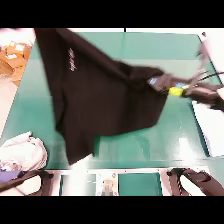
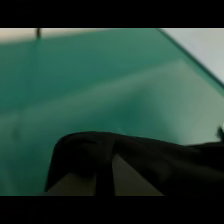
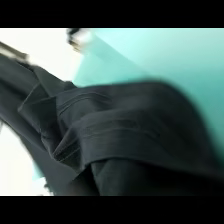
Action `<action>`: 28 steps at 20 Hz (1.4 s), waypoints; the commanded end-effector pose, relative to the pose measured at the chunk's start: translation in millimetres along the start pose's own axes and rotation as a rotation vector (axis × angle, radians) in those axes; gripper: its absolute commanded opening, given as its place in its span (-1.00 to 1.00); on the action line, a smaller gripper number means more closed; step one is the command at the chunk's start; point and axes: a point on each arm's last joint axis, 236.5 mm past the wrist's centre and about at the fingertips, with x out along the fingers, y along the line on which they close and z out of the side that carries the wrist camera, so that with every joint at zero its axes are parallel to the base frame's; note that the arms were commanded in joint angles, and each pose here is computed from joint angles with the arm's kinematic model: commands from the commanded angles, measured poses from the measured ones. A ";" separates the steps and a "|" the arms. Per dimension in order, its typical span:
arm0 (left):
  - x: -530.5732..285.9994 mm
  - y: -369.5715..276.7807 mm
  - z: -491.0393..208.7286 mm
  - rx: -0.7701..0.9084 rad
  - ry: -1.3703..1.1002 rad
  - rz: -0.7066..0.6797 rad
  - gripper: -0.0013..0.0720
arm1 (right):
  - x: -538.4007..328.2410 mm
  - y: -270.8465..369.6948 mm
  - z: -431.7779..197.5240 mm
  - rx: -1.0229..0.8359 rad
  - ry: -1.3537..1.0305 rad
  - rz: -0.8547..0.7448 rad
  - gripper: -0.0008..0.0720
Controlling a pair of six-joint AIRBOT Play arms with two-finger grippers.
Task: Fold the shirts.
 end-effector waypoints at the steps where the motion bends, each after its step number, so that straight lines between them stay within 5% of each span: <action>1: 113.8 56.3 -120.5 -0.209 0.245 -0.122 -0.89 | 69.6 -115.6 -44.1 0.154 0.057 -0.224 -0.92; 3: 148.2 71.6 -152.6 -0.280 0.276 -0.122 -0.88 | 101.4 -144.2 -50.2 0.224 0.095 -0.255 -0.92; 4: 151.2 79.1 -156.3 -0.284 0.277 -0.102 -0.04 | 112.0 -147.7 -45.6 0.232 0.109 -0.250 -0.71; 5: 147.1 90.3 -154.1 -0.291 0.269 -0.064 0.88 | 115.7 -146.3 -34.9 0.230 0.105 -0.237 -0.29; 6: 134.9 99.8 -147.9 -0.304 0.273 -0.038 0.98 | 113.4 -140.0 -18.9 0.216 0.094 -0.212 -0.02; 8: 96.1 113.0 -133.0 -0.315 0.306 -0.026 0.97 | 95.8 -121.3 9.7 0.182 0.115 -0.143 0.00; 9: 76.1 117.2 -126.1 -0.334 0.322 -0.027 0.62 | 81.0 -112.8 17.9 0.171 0.143 -0.107 0.00; 11: 32.4 119.1 -118.1 -0.344 0.368 -0.056 -0.89 | 46.5 -99.5 24.0 0.179 0.205 -0.037 -0.04; 12: 14.6 121.3 -116.8 -0.361 0.385 -0.061 -0.90 | 28.6 -100.1 23.0 0.182 0.230 -0.026 -0.80; 13: 2.7 126.9 -115.4 -0.371 0.381 -0.049 -0.90 | 13.6 -105.1 20.6 0.176 0.253 -0.038 -0.93; 22: -58.3 124.8 -293.0 -0.423 0.721 0.211 -0.89 | -90.9 -182.7 -80.9 0.372 0.268 -0.383 -0.92; 23: -58.5 127.3 -311.1 -0.438 0.725 0.243 -0.63 | -94.1 -188.8 -86.6 0.398 0.225 -0.403 -0.92; 24: -56.4 127.0 -328.7 -0.497 0.731 0.262 0.58 | -97.0 -194.8 -90.8 0.413 0.190 -0.421 -0.92; 25: -55.1 125.4 -344.3 -0.569 0.743 0.280 0.81 | -98.4 -199.1 -94.9 0.426 0.178 -0.430 -0.92; 26: -53.8 124.0 -358.3 -0.597 0.760 0.278 0.49 | -98.4 -201.9 -99.2 0.439 0.179 -0.433 -0.92; 28: -46.9 121.6 -376.5 -0.617 0.792 0.259 0.37 | -97.5 -205.9 -102.3 0.445 0.176 -0.442 -0.92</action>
